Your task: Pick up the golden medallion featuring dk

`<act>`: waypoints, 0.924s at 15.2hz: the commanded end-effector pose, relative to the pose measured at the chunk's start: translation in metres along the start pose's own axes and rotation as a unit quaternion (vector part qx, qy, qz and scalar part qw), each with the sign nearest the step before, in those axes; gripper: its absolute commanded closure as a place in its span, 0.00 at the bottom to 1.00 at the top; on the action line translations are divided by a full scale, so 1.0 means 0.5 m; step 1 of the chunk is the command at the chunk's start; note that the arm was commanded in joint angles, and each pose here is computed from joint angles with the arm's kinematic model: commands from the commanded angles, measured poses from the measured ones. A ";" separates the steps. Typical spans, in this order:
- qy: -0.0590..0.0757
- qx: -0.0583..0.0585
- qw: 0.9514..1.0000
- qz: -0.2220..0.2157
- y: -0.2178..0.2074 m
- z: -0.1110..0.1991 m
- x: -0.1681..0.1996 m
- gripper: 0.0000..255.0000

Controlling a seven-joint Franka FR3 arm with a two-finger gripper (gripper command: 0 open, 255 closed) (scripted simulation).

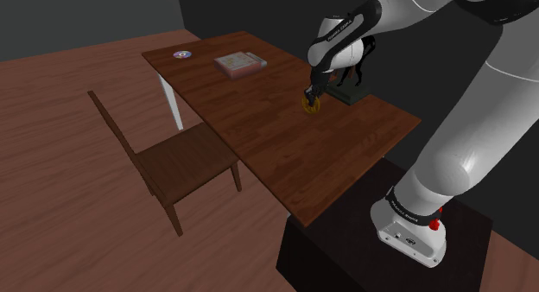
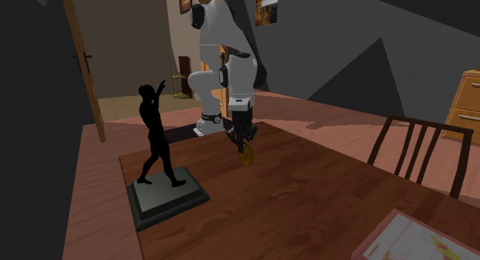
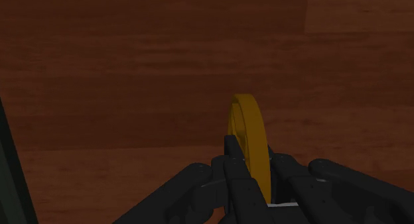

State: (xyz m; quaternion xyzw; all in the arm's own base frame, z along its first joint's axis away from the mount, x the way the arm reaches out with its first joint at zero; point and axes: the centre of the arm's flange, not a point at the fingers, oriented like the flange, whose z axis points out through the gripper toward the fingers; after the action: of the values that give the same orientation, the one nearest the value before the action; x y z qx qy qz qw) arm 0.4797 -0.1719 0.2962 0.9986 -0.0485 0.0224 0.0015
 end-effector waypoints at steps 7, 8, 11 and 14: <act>0.000 0.000 1.000 0.000 -0.002 -0.021 0.002 1.00; 0.000 0.000 1.000 0.000 -0.002 -0.032 0.003 1.00; 0.000 0.000 1.000 0.000 -0.002 -0.063 0.004 1.00; 0.000 0.000 1.000 0.000 -0.002 -0.095 0.005 1.00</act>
State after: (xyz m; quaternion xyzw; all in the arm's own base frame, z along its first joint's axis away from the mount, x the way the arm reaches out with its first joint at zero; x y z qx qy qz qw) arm 0.4812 -0.1722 0.3385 0.9986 -0.0486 0.0226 0.0015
